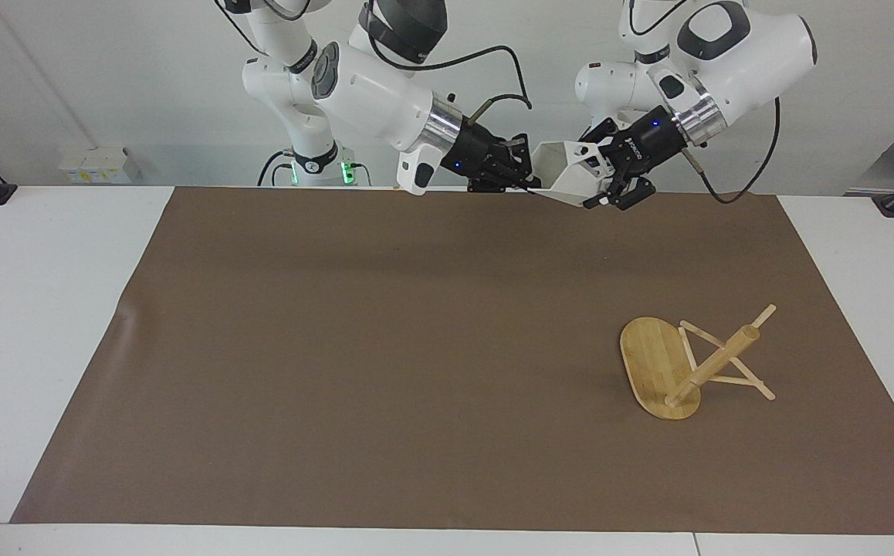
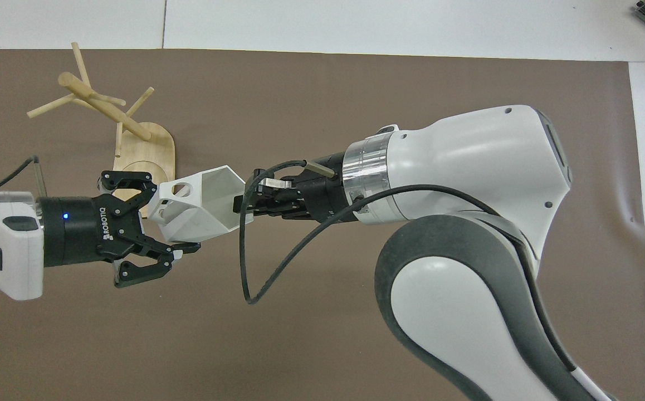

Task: Hang cup on rack
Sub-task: 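Close the left gripper on the white cup held by the right gripper, then open the right gripper and withdraw it while the left gripper holds the cup, then move the cup with the left gripper over the mug tree peg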

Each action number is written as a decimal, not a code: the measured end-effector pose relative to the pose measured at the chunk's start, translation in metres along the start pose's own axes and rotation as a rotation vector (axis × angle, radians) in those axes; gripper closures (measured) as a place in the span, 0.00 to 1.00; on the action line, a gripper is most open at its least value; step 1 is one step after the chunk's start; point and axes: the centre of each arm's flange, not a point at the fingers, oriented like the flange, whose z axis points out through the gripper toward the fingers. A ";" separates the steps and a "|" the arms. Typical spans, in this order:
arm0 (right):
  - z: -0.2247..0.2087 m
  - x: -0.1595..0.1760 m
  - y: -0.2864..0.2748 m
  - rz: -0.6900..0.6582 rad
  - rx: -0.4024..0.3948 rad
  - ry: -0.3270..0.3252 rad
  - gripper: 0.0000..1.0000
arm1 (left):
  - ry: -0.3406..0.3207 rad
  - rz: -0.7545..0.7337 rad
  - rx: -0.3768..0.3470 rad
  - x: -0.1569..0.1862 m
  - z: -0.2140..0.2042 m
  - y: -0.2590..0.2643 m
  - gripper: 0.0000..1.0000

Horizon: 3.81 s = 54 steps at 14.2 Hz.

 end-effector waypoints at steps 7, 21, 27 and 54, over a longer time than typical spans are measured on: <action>-0.003 0.002 -0.001 0.022 0.007 0.020 0.01 | 0.002 -0.012 0.007 0.000 -0.001 -0.001 0.28; -0.055 0.049 0.042 -0.001 -0.150 0.174 0.00 | 0.003 -0.197 0.164 -0.013 -0.003 -0.018 0.28; -0.082 0.069 0.071 -0.109 -0.413 0.279 0.00 | -0.141 -0.345 0.285 -0.017 0.000 -0.020 0.28; -0.279 0.105 0.238 -0.096 -0.976 0.243 0.00 | -0.190 -0.810 0.517 -0.042 0.049 -0.132 0.28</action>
